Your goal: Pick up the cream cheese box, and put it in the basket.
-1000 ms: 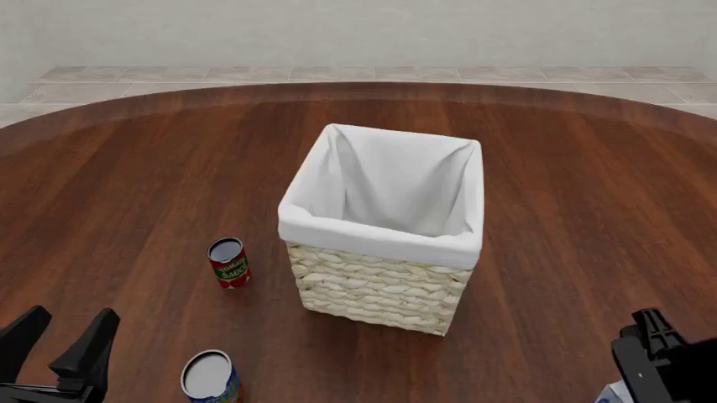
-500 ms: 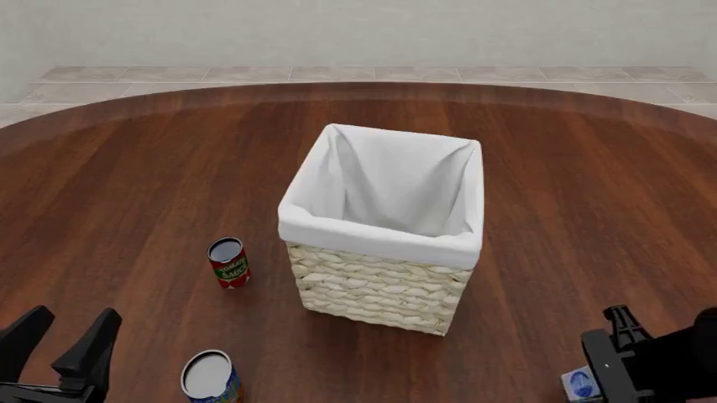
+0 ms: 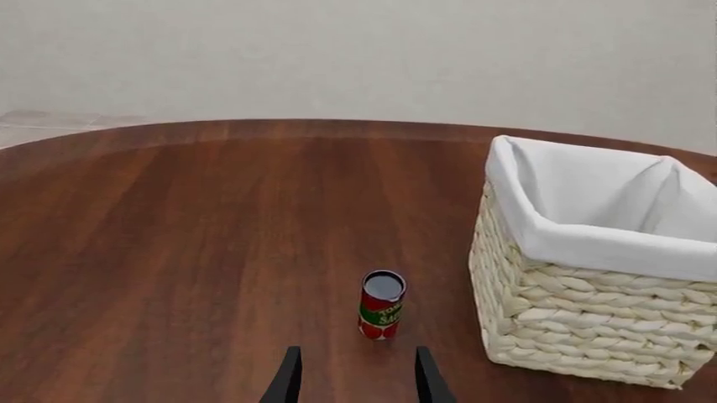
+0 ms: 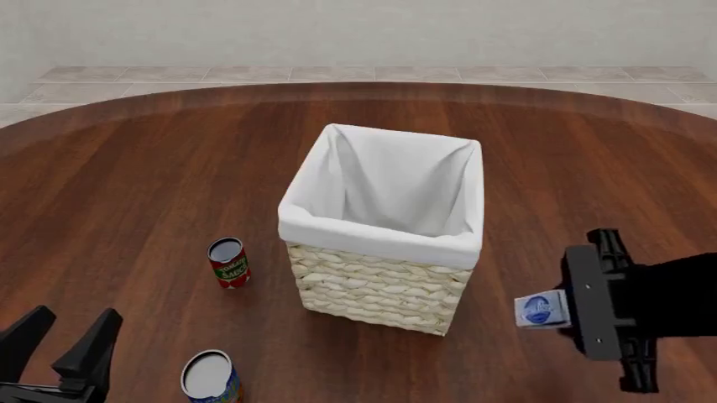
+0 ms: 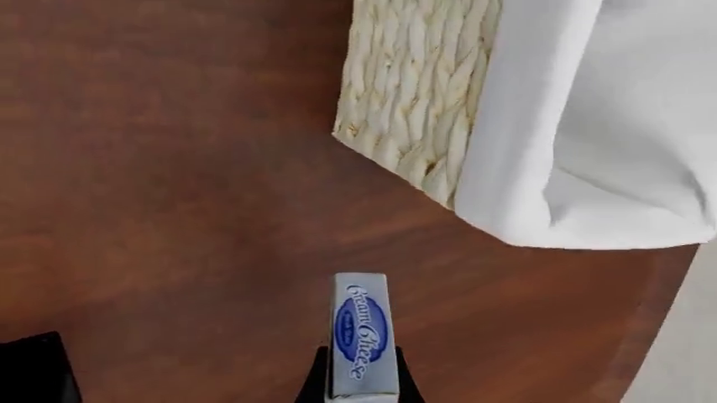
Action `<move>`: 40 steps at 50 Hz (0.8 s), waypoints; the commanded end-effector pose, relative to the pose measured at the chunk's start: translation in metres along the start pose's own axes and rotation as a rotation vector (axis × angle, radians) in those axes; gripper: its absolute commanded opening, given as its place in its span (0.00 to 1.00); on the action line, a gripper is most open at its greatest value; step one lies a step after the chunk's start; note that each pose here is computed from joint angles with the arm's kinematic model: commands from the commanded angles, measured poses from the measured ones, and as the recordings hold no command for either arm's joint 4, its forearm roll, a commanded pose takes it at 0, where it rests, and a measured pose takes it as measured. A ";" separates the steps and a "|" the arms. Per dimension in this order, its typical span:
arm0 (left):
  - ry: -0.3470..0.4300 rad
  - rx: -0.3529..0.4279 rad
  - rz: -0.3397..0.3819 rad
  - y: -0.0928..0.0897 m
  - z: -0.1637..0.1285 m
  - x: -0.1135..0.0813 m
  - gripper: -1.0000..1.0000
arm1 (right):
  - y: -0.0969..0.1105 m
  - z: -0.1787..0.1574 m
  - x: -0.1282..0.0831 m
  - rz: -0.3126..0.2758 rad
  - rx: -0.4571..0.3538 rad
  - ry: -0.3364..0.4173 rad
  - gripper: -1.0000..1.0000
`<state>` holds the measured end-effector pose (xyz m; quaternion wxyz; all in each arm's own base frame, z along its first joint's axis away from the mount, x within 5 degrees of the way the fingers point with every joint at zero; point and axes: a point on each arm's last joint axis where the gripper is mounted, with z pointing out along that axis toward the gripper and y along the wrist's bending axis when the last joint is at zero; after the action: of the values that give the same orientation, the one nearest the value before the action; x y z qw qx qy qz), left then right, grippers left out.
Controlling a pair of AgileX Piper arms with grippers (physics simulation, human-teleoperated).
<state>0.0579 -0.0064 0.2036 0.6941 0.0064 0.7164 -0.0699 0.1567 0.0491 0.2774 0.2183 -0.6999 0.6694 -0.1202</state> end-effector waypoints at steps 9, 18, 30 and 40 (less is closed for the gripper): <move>-0.005 0.006 0.001 0.000 -0.001 0.000 1.00 | -0.004 -0.087 -0.029 0.105 0.160 -0.191 0.00; -0.007 0.002 0.001 0.000 -0.001 0.000 1.00 | 0.000 -0.139 -0.045 0.178 0.231 -0.411 0.00; -0.011 0.010 0.016 -0.001 -0.001 -0.001 1.00 | -0.009 -0.211 -0.048 0.306 0.340 -0.691 0.00; -0.014 0.008 0.012 0.000 -0.001 -0.001 1.00 | -0.036 -0.244 -0.056 0.603 0.391 -0.887 0.00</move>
<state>0.0569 -0.0067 0.2042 0.6983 0.0135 0.7124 -0.0684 0.0774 0.0726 0.4720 0.5601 -0.5198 0.6437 0.0420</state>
